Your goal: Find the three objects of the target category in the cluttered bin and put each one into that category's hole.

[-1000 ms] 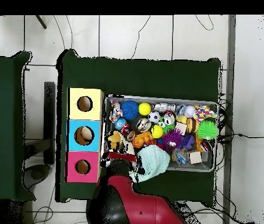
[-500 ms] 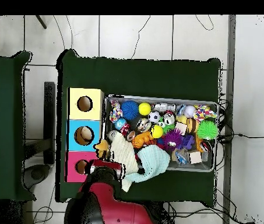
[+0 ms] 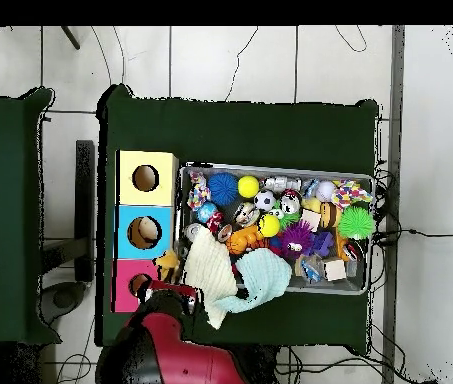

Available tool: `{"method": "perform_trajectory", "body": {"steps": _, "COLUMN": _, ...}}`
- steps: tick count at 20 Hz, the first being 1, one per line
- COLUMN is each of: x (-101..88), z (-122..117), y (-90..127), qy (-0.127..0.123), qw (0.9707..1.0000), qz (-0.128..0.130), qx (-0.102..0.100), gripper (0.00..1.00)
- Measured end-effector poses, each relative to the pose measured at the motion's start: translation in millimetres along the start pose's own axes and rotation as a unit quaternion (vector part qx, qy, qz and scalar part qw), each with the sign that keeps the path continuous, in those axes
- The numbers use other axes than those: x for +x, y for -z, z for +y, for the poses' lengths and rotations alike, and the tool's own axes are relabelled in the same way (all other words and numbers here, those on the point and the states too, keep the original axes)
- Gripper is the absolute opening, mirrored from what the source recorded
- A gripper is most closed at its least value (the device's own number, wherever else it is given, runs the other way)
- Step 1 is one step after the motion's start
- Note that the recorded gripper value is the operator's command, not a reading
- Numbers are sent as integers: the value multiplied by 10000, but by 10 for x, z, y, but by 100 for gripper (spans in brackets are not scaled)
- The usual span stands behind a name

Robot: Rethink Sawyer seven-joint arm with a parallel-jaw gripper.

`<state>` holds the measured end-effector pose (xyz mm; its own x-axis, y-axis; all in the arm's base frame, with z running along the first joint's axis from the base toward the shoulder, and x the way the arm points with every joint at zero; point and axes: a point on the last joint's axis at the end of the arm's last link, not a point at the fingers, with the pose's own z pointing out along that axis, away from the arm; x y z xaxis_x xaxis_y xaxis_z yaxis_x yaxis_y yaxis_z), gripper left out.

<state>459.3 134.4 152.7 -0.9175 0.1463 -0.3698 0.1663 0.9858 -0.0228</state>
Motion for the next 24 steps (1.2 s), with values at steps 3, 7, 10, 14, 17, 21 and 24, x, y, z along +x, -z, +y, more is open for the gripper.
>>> {"method": "perform_trajectory", "body": {"steps": 3, "x": 19, "z": -27, "y": -75, "qy": -6, "qw": 9999, "qz": 98, "qx": 74, "gripper": 0}}
{"method": "perform_trajectory", "body": {"steps": 7, "x": 41, "z": -55, "y": -137, "qy": -3, "qw": 9997, "qz": 201, "qx": 138, "gripper": 0}}
{"method": "perform_trajectory", "body": {"steps": 10, "x": 74, "z": -73, "y": -180, "qy": -2, "qw": 9994, "qz": 310, "qx": 173, "gripper": 0}}
{"method": "perform_trajectory", "body": {"steps": 14, "x": 108, "z": -113, "y": -222, "qy": -11, "qw": 9989, "qz": 400, "qx": 236, "gripper": 0}}
{"method": "perform_trajectory", "body": {"steps": 17, "x": 113, "z": -113, "y": -229, "qy": 8, "qw": 9989, "qz": 398, "qx": 259, "gripper": 0}}
{"method": "perform_trajectory", "body": {"steps": 21, "x": 80, "z": -72, "y": -195, "qy": 46, "qw": 9991, "qz": 320, "qx": 268, "gripper": 0}}
{"method": "perform_trajectory", "body": {"steps": 24, "x": 37, "z": -21, "y": -145, "qy": 60, "qw": 9993, "qz": 237, "qx": 281, "gripper": 0}}
